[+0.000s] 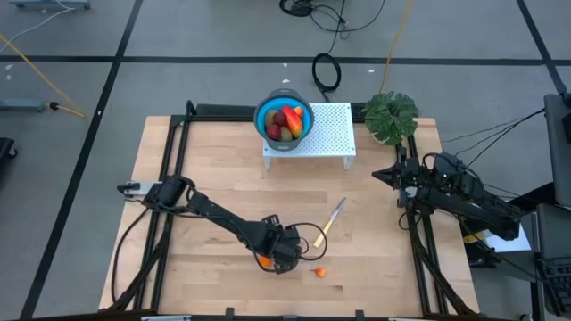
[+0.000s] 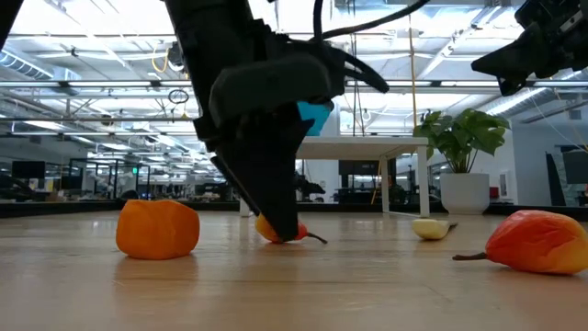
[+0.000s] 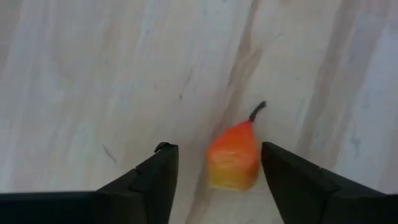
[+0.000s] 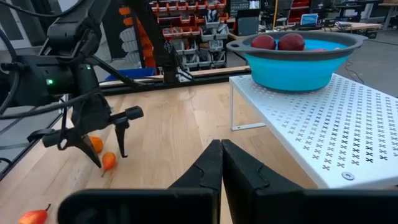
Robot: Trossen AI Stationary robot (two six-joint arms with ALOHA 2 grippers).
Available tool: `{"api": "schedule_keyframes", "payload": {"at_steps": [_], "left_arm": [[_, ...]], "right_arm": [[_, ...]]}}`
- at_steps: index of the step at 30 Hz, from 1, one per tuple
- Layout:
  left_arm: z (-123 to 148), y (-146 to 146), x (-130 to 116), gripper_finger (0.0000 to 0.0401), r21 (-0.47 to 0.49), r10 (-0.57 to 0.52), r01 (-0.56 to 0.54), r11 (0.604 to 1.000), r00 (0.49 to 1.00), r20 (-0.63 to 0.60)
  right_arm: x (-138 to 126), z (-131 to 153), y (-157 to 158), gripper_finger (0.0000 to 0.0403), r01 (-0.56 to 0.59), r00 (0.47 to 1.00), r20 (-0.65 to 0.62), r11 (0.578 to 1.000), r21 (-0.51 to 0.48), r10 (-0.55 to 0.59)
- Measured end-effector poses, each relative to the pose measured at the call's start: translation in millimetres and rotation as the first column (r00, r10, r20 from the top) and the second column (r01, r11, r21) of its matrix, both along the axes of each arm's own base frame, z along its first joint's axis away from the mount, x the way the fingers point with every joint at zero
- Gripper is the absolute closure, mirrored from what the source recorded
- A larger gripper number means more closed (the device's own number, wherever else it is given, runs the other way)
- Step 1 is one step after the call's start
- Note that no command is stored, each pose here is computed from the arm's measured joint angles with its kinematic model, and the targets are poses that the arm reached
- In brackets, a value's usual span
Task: Pick & Place Fruit
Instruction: Put the orange peach into the blue strainer bowl on the shelf
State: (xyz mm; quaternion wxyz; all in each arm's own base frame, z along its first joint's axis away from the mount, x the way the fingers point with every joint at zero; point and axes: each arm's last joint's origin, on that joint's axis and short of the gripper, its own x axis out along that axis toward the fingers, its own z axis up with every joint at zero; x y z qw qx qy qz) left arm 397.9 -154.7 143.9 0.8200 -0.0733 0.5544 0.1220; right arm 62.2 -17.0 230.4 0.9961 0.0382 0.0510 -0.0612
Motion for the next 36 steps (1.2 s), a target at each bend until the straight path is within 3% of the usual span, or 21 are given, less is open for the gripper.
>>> {"api": "schedule_keyframes", "payload": {"at_steps": [14, 23, 30, 36], "left_arm": [[-7, -3, 4, 0.0247, -0.045, -0.005, 0.005, 0.999, 1.000, 0.003], [-6, 4, 8, 0.0302, -0.107, 0.153, -0.150, 0.983, 0.988, 0.026], [-1, 18, 12, 0.0301, -0.143, 0.194, -0.189, 0.972, 0.981, 0.023], [34, 34, 13, 0.0296, -0.169, 0.186, -0.166, 0.972, 0.977, 0.108]], "right_arm": [[0, 0, 0, 0.0399, 0.000, 1.000, 0.000, 1.000, 0.000, 0.000], [0, 0, 0, 0.0399, 0.000, 1.000, 0.000, 1.000, 0.000, 0.000], [0, 0, 0, 0.0399, 0.000, 1.000, 0.000, 1.000, 0.000, 0.000], [0, 0, 0, 0.0399, 0.000, 1.000, 0.000, 1.000, 0.000, 0.000]]}}
